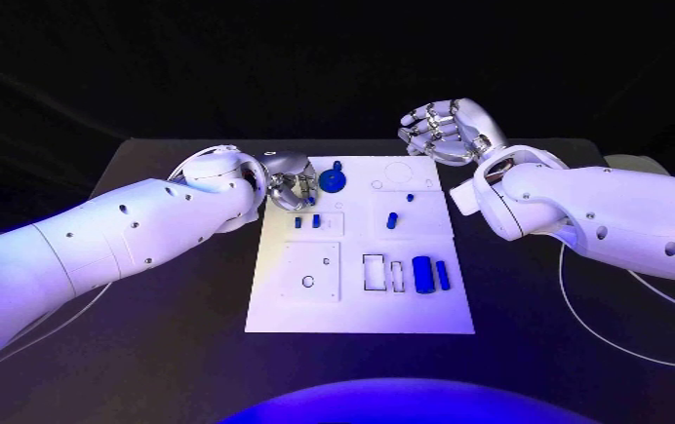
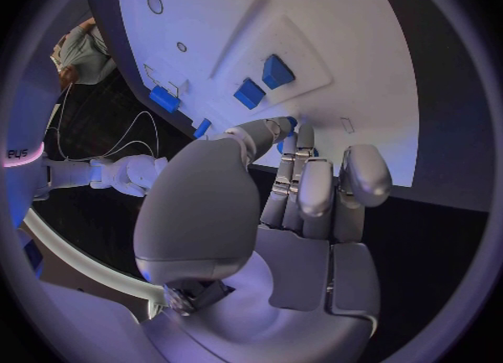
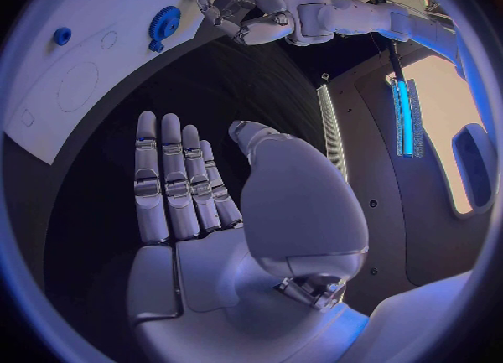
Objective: Assemble the parts on the task board
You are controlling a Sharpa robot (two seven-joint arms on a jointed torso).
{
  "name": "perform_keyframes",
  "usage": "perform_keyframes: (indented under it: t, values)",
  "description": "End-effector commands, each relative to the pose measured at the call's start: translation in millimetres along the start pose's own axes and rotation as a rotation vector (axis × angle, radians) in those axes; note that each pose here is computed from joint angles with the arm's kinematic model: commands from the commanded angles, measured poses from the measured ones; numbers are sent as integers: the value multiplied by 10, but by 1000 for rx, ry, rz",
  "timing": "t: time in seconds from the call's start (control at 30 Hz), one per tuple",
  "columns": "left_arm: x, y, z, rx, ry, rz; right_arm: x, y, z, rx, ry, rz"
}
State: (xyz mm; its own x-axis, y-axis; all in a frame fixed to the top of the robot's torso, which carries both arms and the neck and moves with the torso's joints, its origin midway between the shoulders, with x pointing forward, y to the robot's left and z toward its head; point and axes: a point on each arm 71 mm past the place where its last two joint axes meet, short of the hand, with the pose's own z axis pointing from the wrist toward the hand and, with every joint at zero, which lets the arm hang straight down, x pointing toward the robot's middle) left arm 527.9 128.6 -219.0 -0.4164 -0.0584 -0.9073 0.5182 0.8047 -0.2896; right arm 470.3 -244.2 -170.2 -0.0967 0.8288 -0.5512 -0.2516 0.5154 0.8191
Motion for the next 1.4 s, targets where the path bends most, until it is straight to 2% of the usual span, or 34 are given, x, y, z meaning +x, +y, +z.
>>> perform_keyframes:
  t: [0.03,0.4,0.73,0.9,1.03,1.13,1.33,1.4]
  values:
    - [25,-5,6,-2,15,-5,14,14,1,-15,15,-2]
    - [18,2,-1,2,2,-12,14,10,3,-15,14,-3]
    - [1,39,-34,-2,-24,-14,4,-3,6,-13,14,-7]
    - [-9,72,-72,-7,-40,-16,-8,-36,11,1,34,-24]
    - [-43,115,-135,-2,-77,-32,-16,-90,22,9,90,-90]
    - [-102,160,-211,12,-132,-103,-24,-135,28,8,147,-169]
    - [-246,294,-448,58,-259,-449,-4,-228,33,13,307,-408]
    - [-280,320,-526,82,-290,-553,8,-244,32,8,341,-490]
